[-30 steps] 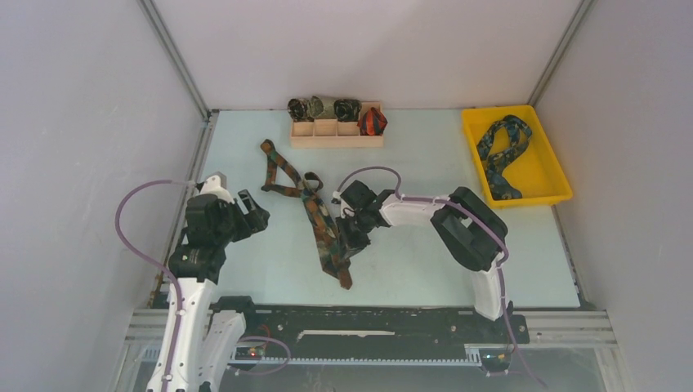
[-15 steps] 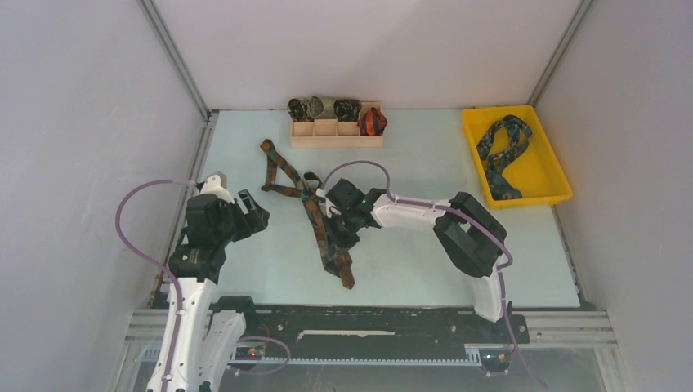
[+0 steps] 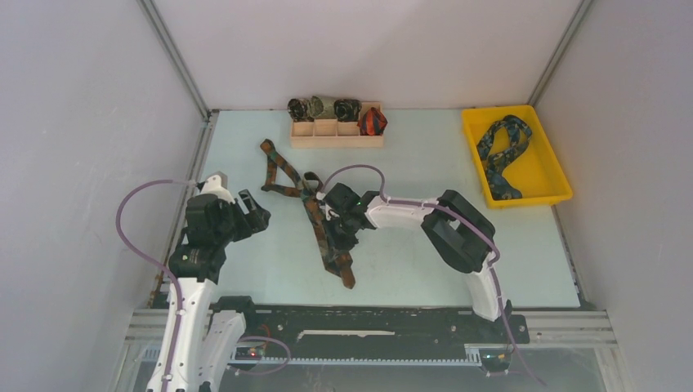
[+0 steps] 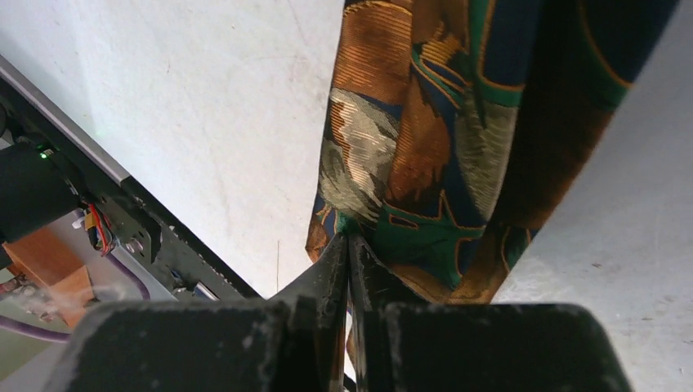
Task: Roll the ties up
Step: Flatten out the tie at the center of the board.
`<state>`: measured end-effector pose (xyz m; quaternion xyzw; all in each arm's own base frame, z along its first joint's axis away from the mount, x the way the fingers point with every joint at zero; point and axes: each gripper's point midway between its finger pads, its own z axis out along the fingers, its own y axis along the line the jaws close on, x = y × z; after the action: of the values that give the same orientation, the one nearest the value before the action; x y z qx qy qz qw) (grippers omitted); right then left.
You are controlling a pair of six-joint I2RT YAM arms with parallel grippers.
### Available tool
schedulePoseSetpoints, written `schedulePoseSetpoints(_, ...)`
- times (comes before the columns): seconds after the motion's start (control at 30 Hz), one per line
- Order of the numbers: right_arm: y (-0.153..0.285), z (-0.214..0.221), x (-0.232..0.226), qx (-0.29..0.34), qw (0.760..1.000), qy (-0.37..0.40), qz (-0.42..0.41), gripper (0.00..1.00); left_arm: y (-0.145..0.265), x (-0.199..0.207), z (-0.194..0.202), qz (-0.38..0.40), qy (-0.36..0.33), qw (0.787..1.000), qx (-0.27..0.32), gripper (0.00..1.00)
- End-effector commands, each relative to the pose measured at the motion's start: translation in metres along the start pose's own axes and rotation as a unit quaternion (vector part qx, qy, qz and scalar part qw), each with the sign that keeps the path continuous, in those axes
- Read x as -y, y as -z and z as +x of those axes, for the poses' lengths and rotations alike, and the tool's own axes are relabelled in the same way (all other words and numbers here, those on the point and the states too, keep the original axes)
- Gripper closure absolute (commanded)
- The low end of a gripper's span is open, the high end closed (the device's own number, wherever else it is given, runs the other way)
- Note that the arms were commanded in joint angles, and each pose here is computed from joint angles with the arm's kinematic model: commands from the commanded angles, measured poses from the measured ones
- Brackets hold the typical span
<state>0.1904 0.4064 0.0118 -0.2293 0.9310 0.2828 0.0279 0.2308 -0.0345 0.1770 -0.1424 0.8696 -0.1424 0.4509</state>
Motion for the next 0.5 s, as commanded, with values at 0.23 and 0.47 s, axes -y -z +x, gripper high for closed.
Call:
schedulePoseSetpoints(0.23,0.007,0.051,0.073,-0.050,0.995,-0.036,0.080,0.94,-0.019,-0.006,-0.007,-0.038,0.096,0.995,0.013,0.25)
schedulePoseSetpoints(0.47,0.024,0.076,0.104,-0.051,0.991,-0.065,0.108,0.94,-0.067,-0.021,-0.020,-0.084,0.171,0.981,0.034,0.26)
